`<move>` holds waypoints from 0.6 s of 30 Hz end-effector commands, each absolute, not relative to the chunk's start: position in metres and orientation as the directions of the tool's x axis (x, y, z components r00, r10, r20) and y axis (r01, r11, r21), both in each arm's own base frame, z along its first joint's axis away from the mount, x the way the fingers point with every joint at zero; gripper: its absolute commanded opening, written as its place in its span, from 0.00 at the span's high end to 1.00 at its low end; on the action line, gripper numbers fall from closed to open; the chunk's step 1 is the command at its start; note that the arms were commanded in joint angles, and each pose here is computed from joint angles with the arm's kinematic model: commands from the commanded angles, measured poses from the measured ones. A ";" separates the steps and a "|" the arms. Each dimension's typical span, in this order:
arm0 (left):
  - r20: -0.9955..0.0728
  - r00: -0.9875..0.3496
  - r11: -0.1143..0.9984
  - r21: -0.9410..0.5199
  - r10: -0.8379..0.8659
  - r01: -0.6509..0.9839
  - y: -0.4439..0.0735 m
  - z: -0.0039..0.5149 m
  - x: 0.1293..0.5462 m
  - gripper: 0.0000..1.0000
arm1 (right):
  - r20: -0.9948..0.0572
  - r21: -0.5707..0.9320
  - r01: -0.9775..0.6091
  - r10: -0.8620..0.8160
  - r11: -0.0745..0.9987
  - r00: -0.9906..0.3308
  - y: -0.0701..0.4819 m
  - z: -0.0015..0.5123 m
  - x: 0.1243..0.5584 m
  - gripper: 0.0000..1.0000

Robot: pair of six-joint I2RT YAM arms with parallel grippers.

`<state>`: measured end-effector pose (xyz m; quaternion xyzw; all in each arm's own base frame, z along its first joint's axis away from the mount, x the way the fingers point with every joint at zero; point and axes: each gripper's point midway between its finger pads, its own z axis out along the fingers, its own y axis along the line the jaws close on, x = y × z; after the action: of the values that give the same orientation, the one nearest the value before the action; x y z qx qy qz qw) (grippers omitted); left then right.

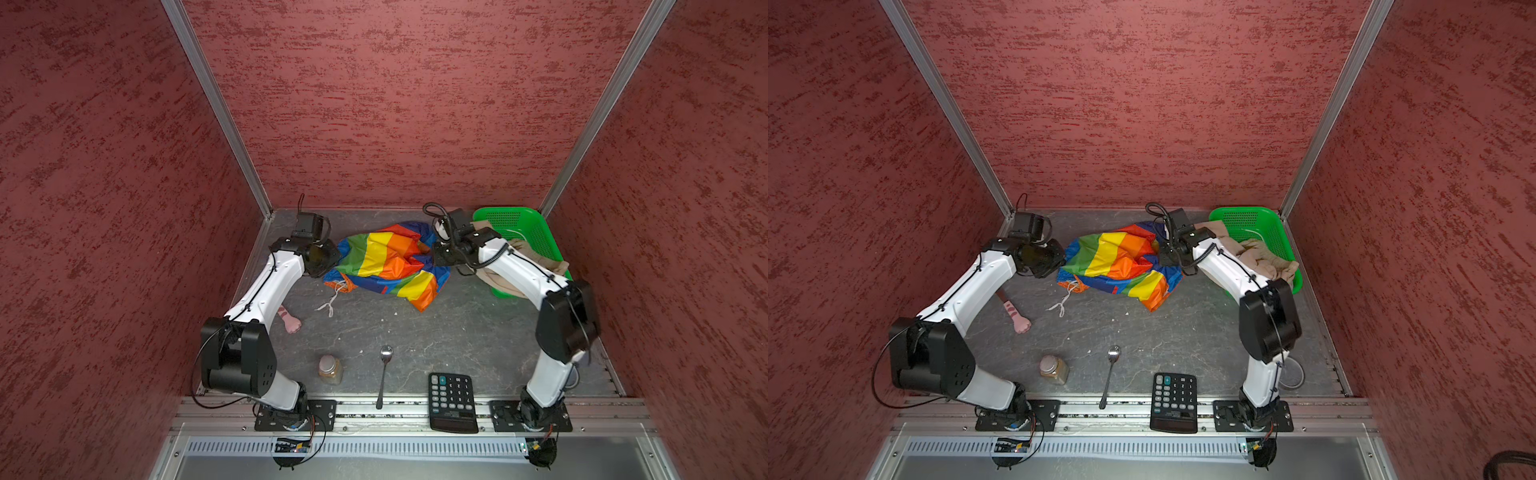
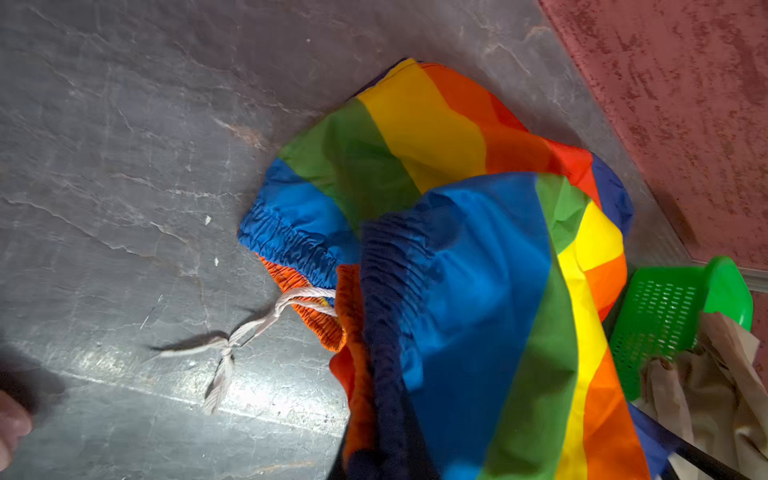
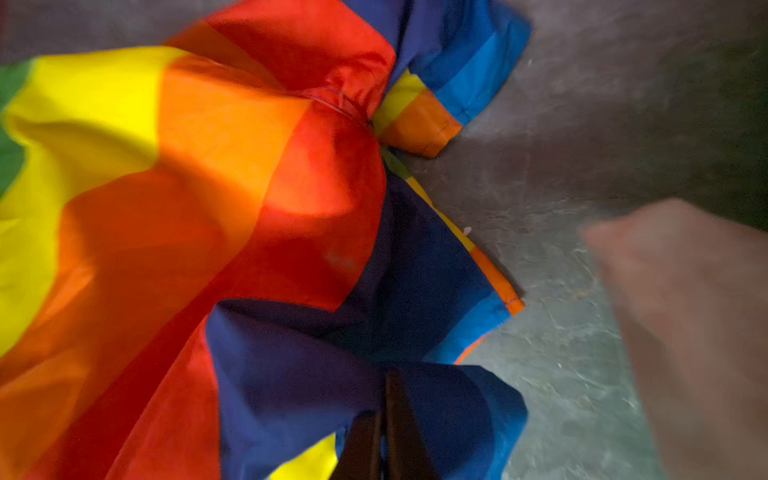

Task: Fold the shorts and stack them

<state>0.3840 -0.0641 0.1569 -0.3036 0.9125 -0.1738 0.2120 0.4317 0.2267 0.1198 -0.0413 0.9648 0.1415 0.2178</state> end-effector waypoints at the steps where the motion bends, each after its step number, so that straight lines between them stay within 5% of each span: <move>1: -0.289 -0.691 0.727 -0.469 -0.663 -0.502 -0.053 0.148 0.401 1.00 | -0.432 0.240 -0.107 0.008 0.965 -0.902 0.231 0.109 0.452 0.83; 4: -0.266 -0.690 0.719 -0.452 -0.673 -0.527 -0.043 0.135 0.404 1.00 | -0.463 0.241 -0.100 0.024 0.965 -0.886 0.230 0.115 0.459 0.46; 7: -0.262 -0.689 0.719 -0.437 -0.676 -0.540 -0.038 0.128 0.407 1.00 | -0.492 0.255 -0.091 0.048 0.963 -0.870 0.223 0.129 0.447 0.29; 11: -0.252 -0.686 0.714 -0.432 -0.682 -0.551 -0.032 0.122 0.410 1.00 | -0.464 0.296 -0.045 0.102 0.954 -0.880 0.206 0.129 0.406 0.25; 18: -0.238 -0.700 0.722 -0.414 -0.673 -0.554 -0.031 0.116 0.410 1.00 | -0.265 0.635 0.046 0.273 0.771 -0.925 0.233 0.101 0.343 0.32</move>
<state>0.4044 -0.0350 0.1102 -0.3451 0.9078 -0.1583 0.1781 0.3530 0.2113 0.1116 0.0414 0.9483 0.2360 0.2082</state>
